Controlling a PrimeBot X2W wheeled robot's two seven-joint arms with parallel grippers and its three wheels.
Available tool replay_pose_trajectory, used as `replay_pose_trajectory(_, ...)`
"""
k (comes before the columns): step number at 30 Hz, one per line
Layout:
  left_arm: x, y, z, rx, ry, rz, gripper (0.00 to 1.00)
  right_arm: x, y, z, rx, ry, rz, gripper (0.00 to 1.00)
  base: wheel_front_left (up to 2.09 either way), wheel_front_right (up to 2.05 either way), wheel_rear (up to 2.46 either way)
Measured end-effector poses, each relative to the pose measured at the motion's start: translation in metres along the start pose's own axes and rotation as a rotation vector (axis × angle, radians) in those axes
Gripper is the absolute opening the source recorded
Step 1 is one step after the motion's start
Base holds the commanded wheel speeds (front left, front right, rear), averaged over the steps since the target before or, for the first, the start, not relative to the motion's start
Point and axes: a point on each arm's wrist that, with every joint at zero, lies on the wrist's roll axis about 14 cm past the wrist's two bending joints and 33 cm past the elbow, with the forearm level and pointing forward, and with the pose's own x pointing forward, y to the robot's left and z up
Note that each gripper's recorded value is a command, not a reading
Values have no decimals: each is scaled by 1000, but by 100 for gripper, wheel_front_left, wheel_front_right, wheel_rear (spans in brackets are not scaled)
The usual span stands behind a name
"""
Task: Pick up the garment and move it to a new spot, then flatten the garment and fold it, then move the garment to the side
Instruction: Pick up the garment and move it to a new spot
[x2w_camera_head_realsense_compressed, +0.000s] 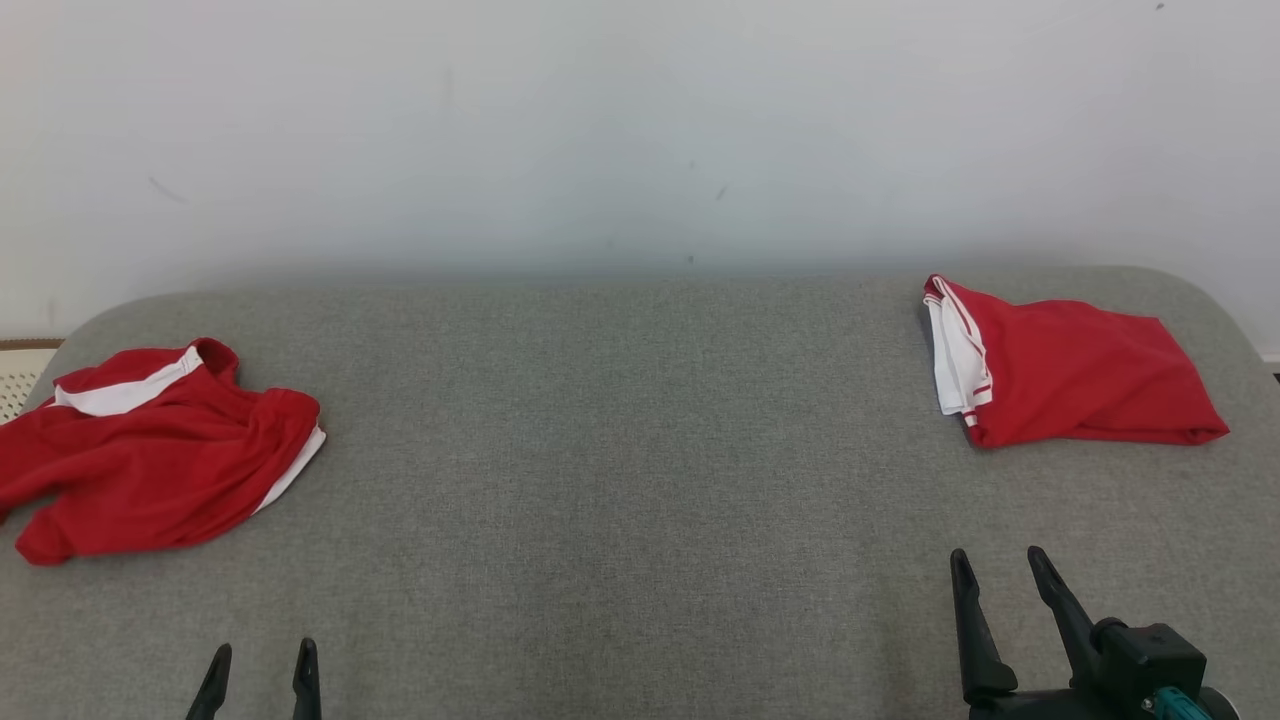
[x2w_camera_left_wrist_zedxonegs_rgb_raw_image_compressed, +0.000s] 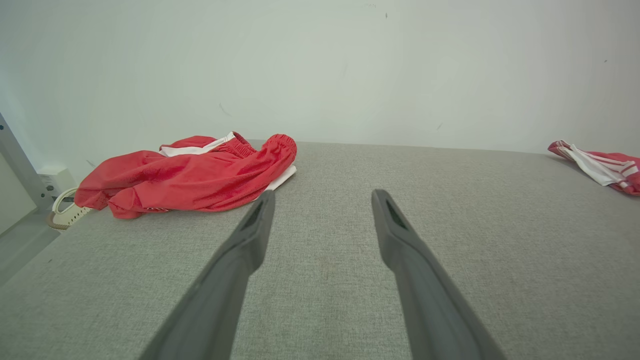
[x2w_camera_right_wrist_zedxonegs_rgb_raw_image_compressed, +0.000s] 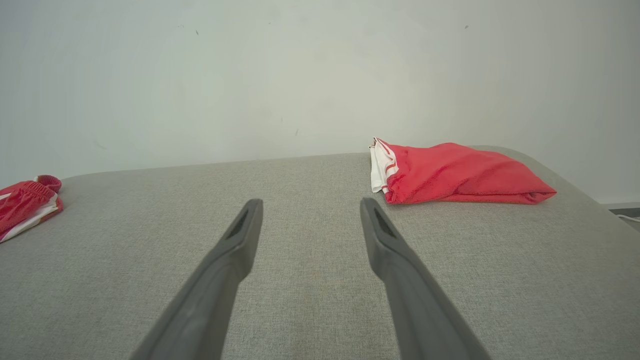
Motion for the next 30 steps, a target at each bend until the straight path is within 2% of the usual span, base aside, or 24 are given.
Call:
replay_pose_trajectory(23, 0, 1, 2, -1, -4, 6, 100, -1, -1, -1, 5, 1, -4, 100, 0, 0, 0)
replay_pose_trajectory(30, -4, 11, 3, 5, -3, 40, 100, 3, 4, -3, 11, 5, 14, 100, 0, 0, 0)
